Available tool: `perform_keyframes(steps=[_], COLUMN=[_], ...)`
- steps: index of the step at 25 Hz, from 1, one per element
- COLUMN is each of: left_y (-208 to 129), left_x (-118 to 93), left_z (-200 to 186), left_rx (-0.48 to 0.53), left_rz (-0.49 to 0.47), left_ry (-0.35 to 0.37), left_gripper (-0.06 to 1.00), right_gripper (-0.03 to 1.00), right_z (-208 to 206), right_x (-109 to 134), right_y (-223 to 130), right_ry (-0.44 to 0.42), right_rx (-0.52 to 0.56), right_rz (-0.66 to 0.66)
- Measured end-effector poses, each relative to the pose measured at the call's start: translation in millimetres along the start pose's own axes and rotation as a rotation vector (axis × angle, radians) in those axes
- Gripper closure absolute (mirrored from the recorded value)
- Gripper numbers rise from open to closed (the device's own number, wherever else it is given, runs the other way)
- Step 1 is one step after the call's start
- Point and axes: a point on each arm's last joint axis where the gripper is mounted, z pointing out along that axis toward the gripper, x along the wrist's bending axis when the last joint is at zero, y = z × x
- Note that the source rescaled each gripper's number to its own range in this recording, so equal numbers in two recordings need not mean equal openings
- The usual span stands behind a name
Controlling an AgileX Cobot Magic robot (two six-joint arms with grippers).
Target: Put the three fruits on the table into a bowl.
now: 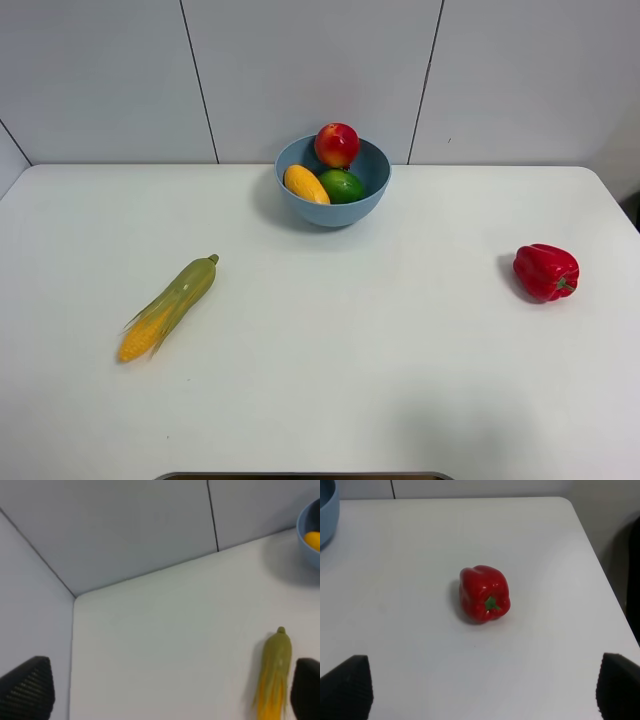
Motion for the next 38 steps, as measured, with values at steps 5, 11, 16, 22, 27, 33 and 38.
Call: perform_keyframes(steps=[5,11,16,22,27,33,38], left_y=[-43.3,-102.1,-146.7,-180.8,-187.6,-199.4,-205.0], left_x=[-9.0,-24.6,-37.8,-48.5,-51.3,-55.9,-57.9], left_z=[-16.0,-9.6,4.9,22.9,32.4,47.1,53.4], left_rx=[-0.014,0.027,-0.003,0.024,0.056,0.110,0.136], left_rz=[-0.133,-0.204,-0.290,-0.346,-0.361,-0.366,-0.369], left_ry=[0.004,-0.003,-0.002,-0.005,-0.007,-0.009,-0.009], left_gripper=[-0.05,-0.05,-0.05,-0.05,-0.05,-0.05,-0.05], right_gripper=[-0.03,-0.03,-0.03,-0.03,-0.03,-0.03,-0.03], right_z=[0.0,0.0,0.0,0.0,0.0,0.0,0.0], right_x=[0.0,0.0,0.0,0.0,0.0,0.0,0.0], right_y=[0.0,0.0,0.0,0.0,0.0,0.0,0.0], right_ry=[0.000,0.000,0.000,0.000,0.000,0.000,0.000], right_rx=[0.000,0.000,0.000,0.000,0.000,0.000,0.000], right_rz=[0.000,0.000,0.000,0.000,0.000,0.000,0.000])
